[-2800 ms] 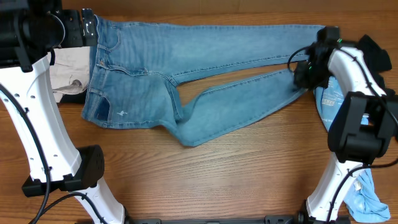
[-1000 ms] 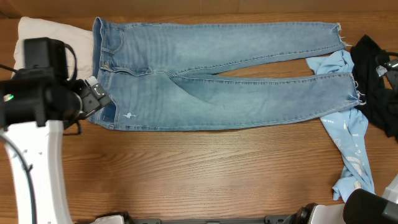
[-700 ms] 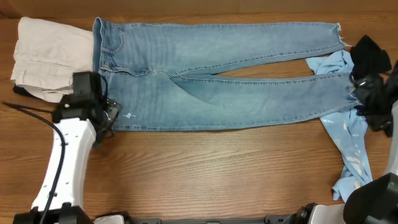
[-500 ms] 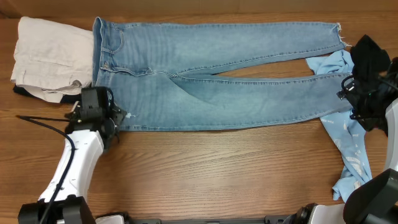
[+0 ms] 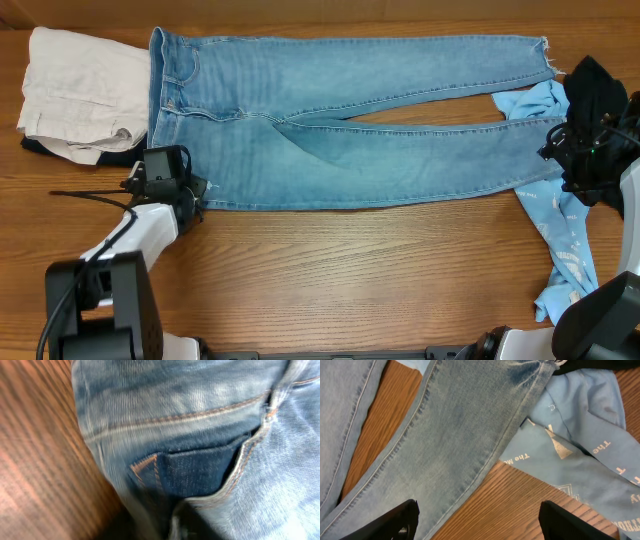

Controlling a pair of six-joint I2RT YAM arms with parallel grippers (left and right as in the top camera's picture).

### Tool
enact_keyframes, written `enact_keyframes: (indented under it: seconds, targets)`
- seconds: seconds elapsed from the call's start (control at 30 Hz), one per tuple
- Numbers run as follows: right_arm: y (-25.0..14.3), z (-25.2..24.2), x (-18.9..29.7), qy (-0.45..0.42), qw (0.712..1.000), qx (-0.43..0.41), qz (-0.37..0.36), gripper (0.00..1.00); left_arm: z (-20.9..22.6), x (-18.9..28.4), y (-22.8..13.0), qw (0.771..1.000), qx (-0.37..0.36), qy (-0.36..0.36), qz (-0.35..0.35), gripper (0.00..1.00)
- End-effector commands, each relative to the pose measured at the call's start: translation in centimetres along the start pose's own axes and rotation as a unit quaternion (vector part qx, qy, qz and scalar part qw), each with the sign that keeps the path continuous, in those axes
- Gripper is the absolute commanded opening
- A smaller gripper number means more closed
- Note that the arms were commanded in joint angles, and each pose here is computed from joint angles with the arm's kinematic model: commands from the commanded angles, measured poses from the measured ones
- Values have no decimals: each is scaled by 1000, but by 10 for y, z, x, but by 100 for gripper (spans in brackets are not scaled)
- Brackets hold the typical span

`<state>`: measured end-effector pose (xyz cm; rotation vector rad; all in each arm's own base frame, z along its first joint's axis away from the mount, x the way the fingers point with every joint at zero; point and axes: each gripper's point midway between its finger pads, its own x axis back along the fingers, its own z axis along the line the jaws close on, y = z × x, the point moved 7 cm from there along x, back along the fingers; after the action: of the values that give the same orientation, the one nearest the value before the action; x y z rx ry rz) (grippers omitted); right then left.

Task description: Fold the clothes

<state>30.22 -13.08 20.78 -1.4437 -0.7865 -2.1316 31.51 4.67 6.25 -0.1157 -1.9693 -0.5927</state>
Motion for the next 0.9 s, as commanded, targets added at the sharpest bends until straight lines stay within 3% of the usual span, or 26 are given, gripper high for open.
enact_keyframes:
  seconds: [0.0, 0.17, 0.33, 0.5, 0.6, 0.87]
  targets:
    - [0, 2, 4, 7, 1000, 5, -6, 80, 13, -16, -8, 999, 19, 15, 28, 4]
    - [3, 0, 4, -4, 1000, -6, -17, 71, -26, 14, 9, 994, -59, -87, 42, 4]
    - [7, -4, -4, -13, 998, -62, -27, 59, -40, 60, 29, 990, -59, -131, -16, 4]
    - [-18, -16, -44, -23, 988, -153, -3, 59, -35, 60, 30, 991, -65, -112, -23, 4]
    - [-35, -8, -66, -10, 990, -140, 11, 64, -35, 60, 30, 991, -65, -112, -22, 4]
    - [-65, -6, -107, 2, 988, -152, 7, 63, -31, 59, 28, 992, -74, -100, -18, 4]
